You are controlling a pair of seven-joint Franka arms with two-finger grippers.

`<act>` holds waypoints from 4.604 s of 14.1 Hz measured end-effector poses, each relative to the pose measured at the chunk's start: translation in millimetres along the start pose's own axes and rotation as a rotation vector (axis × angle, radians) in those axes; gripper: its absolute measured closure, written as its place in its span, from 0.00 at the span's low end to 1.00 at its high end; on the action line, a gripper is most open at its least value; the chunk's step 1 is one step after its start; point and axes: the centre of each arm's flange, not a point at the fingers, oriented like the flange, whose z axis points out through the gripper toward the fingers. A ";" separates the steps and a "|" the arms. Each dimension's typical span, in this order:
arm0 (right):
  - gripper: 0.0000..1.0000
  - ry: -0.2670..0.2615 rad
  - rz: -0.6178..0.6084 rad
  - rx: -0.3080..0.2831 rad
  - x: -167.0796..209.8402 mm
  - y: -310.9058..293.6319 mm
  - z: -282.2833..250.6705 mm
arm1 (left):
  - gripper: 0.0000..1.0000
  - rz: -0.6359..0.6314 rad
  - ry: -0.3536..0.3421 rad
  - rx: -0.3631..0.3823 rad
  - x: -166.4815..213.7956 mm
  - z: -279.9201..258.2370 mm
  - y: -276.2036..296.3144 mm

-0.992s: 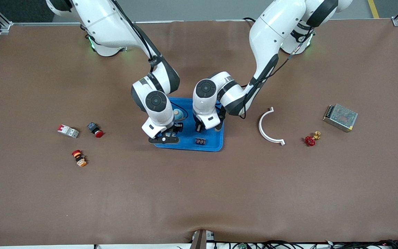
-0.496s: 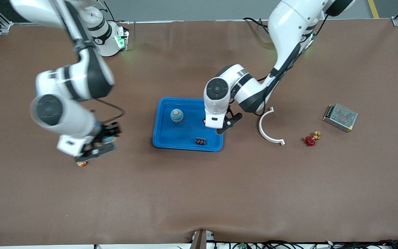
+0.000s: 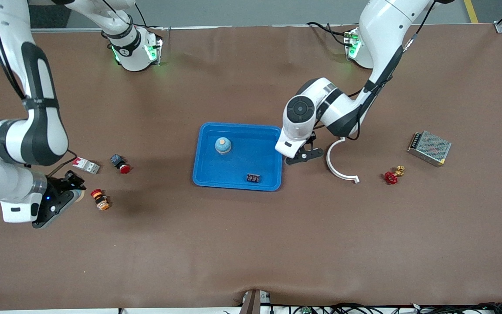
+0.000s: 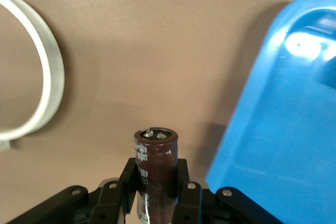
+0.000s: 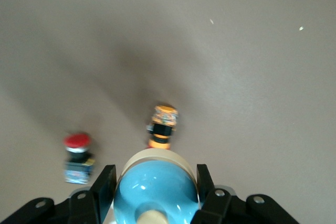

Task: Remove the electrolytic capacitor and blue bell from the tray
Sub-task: 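Place the bell by the red buttons while the left gripper places the capacitor, then return the right gripper and the left gripper to the blue tray, then grasp the second bell with the right gripper while the left gripper grasps the capacitor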

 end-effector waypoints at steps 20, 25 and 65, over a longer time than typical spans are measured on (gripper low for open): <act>0.18 0.012 -0.305 -0.003 -76.0 47.8 160.3 | 0.33 -0.002 0.046 -0.048 28.7 60.7 -33.4; 0.00 0.039 -0.222 0.053 -63.8 46.8 122.8 | 0.00 -0.181 0.051 -0.024 35.3 22.1 -28.2; 0.00 0.120 0.893 0.037 205.4 -458.1 153.6 | 0.09 -1.228 0.012 -0.306 32.6 27.8 144.8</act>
